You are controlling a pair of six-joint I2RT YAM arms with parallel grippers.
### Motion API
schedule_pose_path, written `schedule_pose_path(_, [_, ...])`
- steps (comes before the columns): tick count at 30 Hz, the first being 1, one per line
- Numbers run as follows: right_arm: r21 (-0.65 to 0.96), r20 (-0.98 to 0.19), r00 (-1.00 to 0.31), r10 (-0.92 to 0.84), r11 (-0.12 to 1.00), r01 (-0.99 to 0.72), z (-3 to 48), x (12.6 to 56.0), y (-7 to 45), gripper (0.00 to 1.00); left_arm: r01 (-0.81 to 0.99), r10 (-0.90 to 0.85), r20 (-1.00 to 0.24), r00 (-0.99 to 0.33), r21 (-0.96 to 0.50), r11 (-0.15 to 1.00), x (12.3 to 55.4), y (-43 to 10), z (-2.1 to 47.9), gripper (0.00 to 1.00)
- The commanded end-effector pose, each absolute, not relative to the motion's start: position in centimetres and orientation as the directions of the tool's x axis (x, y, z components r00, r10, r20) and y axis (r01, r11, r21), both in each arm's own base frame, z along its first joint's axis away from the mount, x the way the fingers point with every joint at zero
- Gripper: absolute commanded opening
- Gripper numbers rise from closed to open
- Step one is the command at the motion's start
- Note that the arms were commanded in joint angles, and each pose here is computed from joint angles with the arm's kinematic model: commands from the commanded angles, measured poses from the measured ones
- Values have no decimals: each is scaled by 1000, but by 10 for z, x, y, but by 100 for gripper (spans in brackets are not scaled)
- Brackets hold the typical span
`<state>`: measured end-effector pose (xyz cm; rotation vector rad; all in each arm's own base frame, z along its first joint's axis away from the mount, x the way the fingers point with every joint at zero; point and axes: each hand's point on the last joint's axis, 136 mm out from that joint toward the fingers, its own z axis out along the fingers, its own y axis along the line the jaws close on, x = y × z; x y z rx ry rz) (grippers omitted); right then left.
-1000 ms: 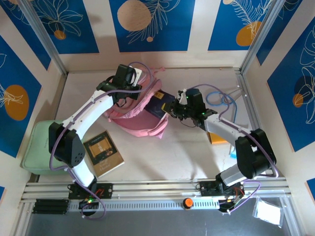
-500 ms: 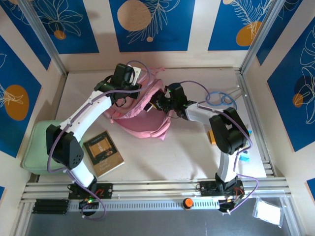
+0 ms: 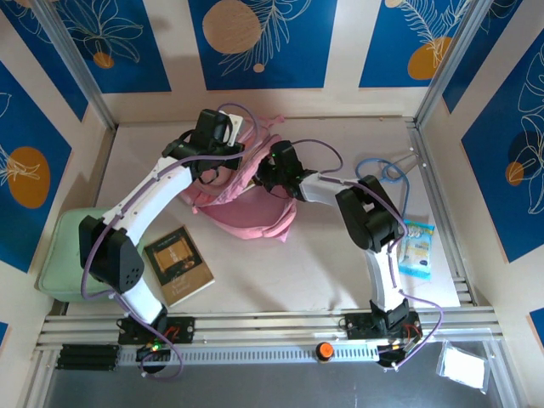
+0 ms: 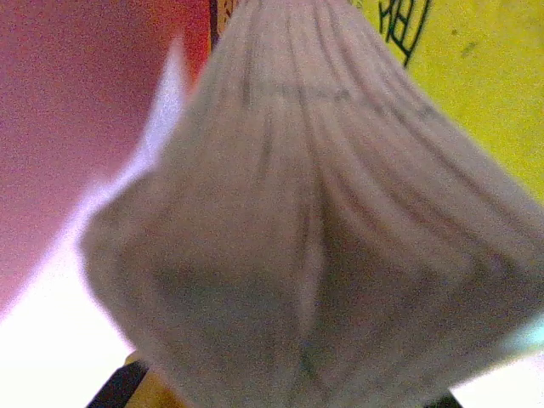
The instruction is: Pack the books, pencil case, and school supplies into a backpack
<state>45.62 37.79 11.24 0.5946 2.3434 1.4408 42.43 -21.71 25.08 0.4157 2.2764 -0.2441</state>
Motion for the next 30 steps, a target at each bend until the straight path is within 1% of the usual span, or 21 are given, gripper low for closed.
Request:
schedule_pose_path(1, [890, -36, -851, 523, 404, 211, 107, 464, 386, 14, 410, 109, -871, -480, -112, 905, 434, -230, 324, 0])
schedule_pose_path(3, [889, -26, -856, 516, 403, 216, 105, 464, 388, 20, 404, 106, -867, -487, -116, 907, 436, -228, 321, 0])
schedule_pose_path(4, [887, -24, -858, 514, 406, 218, 104, 464, 388, 24, 402, 107, -865, -491, -116, 908, 436, -228, 319, 0])
schedule_pose_path(10, [850, 7, -851, 525, 445, 281, 101, 446, 368, 59, 374, 93, -854, -512, -124, 919, 441, -218, 306, 0])
schedule_pose_path(11, [846, 13, -850, 526, 448, 290, 101, 441, 363, 64, 369, 90, -853, -514, -126, 921, 441, -216, 304, 0])
schedule_pose_path(13, [835, 30, -847, 531, 453, 314, 101, 431, 353, 69, 360, 86, -848, -522, -128, 924, 442, -213, 299, 0])
schedule_pose_path(17, [829, 55, -844, 533, 447, 336, 103, 409, 333, 73, 338, 79, -837, -541, -130, 932, 444, -205, 287, 0])
schedule_pose_path(20, [825, 44, -843, 537, 457, 334, 106, 395, 316, 74, 329, 74, -824, -562, -140, 934, 444, -202, 274, 0])
schedule_pose_path(27, [810, -23, -808, 589, 484, 330, 113, 378, 264, 76, 320, 73, -758, -648, -184, 929, 438, -205, 223, 0])
schedule_pose_path(30, [802, -80, -787, 612, 508, 314, 123, 375, 243, 76, 318, 64, -719, -692, -224, 921, 434, -210, 200, 0])
